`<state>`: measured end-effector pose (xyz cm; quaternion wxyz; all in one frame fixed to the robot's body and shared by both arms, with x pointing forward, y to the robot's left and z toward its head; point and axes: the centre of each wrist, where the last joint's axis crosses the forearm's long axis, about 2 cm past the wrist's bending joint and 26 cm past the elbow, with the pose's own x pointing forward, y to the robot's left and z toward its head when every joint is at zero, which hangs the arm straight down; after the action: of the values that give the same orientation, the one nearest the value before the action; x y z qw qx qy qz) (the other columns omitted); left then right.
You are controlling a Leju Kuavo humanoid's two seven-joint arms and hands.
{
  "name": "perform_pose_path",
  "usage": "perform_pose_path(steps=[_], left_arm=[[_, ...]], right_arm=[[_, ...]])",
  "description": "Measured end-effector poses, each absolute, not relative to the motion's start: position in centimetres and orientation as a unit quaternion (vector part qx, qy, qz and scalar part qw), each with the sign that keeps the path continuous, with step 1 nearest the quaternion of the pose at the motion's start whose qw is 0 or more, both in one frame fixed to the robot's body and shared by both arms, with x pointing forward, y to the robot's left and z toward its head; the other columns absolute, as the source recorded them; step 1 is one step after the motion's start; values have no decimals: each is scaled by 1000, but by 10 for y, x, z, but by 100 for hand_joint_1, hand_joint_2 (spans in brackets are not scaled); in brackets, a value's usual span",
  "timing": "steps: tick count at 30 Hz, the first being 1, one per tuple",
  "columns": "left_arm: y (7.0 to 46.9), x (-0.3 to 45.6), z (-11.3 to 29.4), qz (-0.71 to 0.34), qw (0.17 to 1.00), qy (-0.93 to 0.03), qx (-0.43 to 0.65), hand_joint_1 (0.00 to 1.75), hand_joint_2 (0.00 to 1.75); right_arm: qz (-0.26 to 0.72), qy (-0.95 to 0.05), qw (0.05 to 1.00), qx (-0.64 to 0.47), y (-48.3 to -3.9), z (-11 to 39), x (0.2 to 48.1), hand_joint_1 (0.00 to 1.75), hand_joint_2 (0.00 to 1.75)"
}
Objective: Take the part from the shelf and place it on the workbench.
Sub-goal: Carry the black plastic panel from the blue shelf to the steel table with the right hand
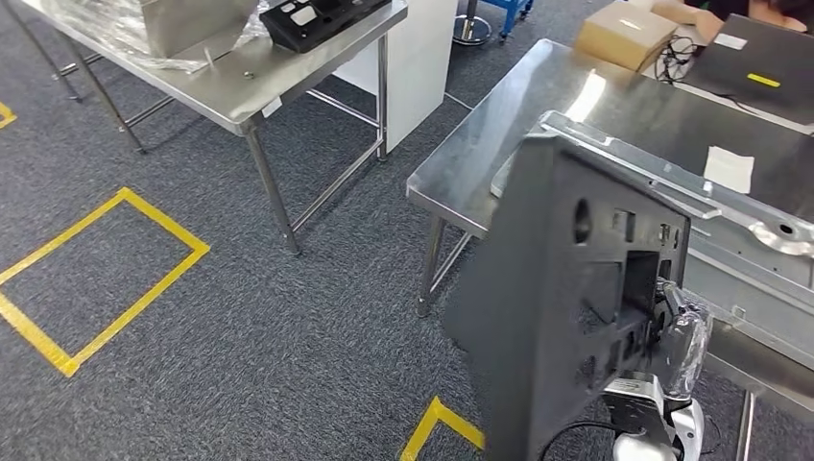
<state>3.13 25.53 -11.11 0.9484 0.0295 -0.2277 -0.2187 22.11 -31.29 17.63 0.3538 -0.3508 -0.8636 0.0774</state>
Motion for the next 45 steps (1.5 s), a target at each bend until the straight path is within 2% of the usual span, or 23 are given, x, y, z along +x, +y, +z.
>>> perform_pose_path(steps=[45], left_arm=[[257,34,-111,-224,945,-236,29,0,175]], right_arm=[[95,-844,390,-356,-313,158,212,175,175]])
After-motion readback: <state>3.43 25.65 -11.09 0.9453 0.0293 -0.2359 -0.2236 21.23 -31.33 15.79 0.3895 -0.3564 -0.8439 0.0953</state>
